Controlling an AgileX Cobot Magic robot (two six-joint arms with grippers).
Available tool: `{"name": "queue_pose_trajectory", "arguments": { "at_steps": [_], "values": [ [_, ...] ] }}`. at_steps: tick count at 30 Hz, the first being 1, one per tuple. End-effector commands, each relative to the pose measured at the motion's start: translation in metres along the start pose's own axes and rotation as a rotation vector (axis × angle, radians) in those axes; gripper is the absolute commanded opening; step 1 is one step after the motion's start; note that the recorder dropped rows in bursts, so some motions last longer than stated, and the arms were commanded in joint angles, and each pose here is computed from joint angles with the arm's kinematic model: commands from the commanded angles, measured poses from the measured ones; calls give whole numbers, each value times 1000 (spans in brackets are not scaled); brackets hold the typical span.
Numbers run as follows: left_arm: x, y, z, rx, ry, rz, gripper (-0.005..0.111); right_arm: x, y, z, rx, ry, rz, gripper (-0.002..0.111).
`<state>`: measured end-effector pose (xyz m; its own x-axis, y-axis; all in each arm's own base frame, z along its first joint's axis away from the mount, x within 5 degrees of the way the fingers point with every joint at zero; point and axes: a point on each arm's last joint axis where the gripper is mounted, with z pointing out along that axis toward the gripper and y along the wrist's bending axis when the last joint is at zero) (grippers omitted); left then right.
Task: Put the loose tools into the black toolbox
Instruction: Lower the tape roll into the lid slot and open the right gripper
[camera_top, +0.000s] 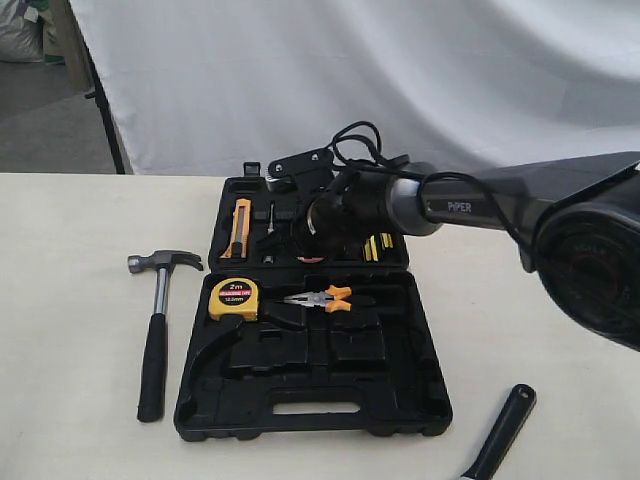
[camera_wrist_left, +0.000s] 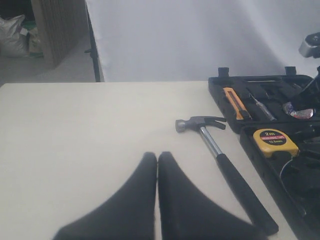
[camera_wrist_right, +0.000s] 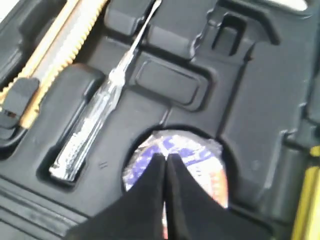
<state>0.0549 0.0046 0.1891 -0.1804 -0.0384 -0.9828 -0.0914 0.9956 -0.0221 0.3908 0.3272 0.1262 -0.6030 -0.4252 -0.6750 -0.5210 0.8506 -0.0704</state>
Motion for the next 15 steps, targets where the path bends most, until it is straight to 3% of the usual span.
{"name": "queue_pose_trajectory", "arguments": {
  "at_steps": [1, 6, 15],
  "values": [
    [0, 0, 0, 0, -2, -8, 1, -27, -12, -31, 17, -68, 25, -1],
    [0, 0, 0, 0, -2, -8, 1, -35, -19, -39, 19, -98, 34, -1],
    [0, 0, 0, 0, -2, -8, 1, 5, -20, 19, -10, -40, 25, -1]
  ]
}}
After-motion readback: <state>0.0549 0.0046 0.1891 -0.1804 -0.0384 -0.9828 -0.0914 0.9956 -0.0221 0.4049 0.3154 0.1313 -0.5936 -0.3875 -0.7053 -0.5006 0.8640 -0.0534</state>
